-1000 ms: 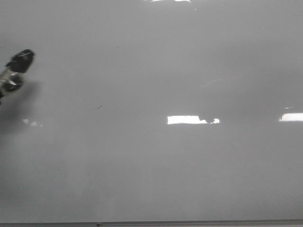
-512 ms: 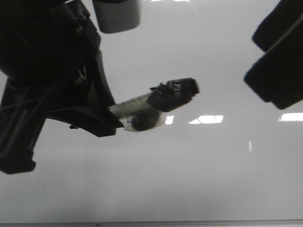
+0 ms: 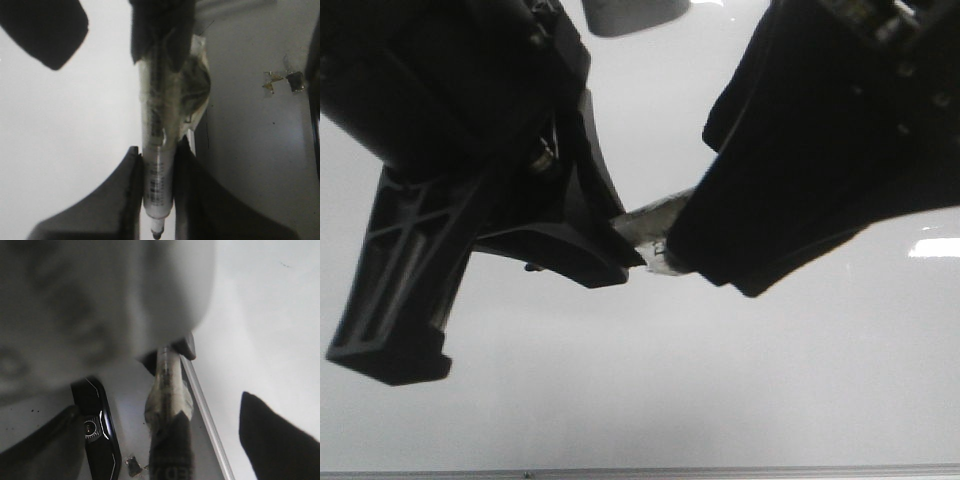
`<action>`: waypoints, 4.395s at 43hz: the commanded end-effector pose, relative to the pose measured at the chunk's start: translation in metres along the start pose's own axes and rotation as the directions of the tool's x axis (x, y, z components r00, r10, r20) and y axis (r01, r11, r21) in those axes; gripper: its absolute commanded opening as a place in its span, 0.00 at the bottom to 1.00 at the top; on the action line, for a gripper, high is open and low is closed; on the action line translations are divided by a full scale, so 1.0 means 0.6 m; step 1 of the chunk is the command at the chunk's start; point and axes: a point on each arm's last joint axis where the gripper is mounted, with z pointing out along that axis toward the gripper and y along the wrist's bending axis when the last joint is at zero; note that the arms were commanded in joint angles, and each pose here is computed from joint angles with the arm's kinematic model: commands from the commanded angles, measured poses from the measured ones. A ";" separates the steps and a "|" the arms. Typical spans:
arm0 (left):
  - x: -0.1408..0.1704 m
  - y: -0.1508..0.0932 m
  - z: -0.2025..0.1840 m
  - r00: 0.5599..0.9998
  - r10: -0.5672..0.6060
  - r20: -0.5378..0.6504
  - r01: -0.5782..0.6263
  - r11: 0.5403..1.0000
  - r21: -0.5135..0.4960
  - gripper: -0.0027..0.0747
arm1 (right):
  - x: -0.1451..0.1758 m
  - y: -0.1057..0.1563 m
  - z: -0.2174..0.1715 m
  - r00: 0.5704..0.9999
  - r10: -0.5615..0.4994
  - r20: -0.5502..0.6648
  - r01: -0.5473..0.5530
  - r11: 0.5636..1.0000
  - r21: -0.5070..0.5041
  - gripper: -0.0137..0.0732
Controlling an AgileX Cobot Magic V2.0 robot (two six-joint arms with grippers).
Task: Write number 6 on whiteboard
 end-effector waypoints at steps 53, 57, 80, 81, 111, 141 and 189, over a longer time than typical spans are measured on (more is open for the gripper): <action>-0.027 0.022 -0.028 0.984 -0.077 0.161 0.089 0.994 -0.070 0.13 | 0.075 -0.072 -0.107 0.977 0.163 0.137 -0.201 0.918 0.342 0.08; -0.018 0.031 -0.028 0.975 -0.154 0.162 0.166 0.984 -0.062 0.01 | 0.075 -0.072 -0.109 0.977 0.161 0.139 -0.200 0.918 0.343 0.08; 0.142 -0.065 -0.210 0.661 -0.383 0.646 0.620 0.763 -0.181 0.01 | 0.052 -0.096 -0.091 0.941 0.201 0.273 -0.292 0.889 0.352 0.08; 0.150 -0.075 -0.216 0.651 -0.370 0.663 0.622 0.761 -0.186 0.01 | 0.049 -0.099 -0.086 0.942 0.202 0.268 -0.291 0.891 0.349 0.08; 0.195 -0.131 -0.260 0.561 -0.254 0.788 0.642 0.734 -0.221 0.01 | -0.088 -0.233 0.030 0.917 0.130 0.378 -0.293 0.861 0.416 0.08; 0.195 -0.132 -0.259 0.562 -0.256 0.786 0.642 0.735 -0.220 0.01 | -0.059 -0.214 0.101 0.957 0.211 0.201 -0.266 0.915 0.303 0.09; 0.049 -0.009 -0.147 0.933 -0.169 0.317 0.220 0.967 -0.130 0.61 | -0.082 -0.013 -0.027 0.966 -0.249 0.062 0.245 0.967 0.072 0.09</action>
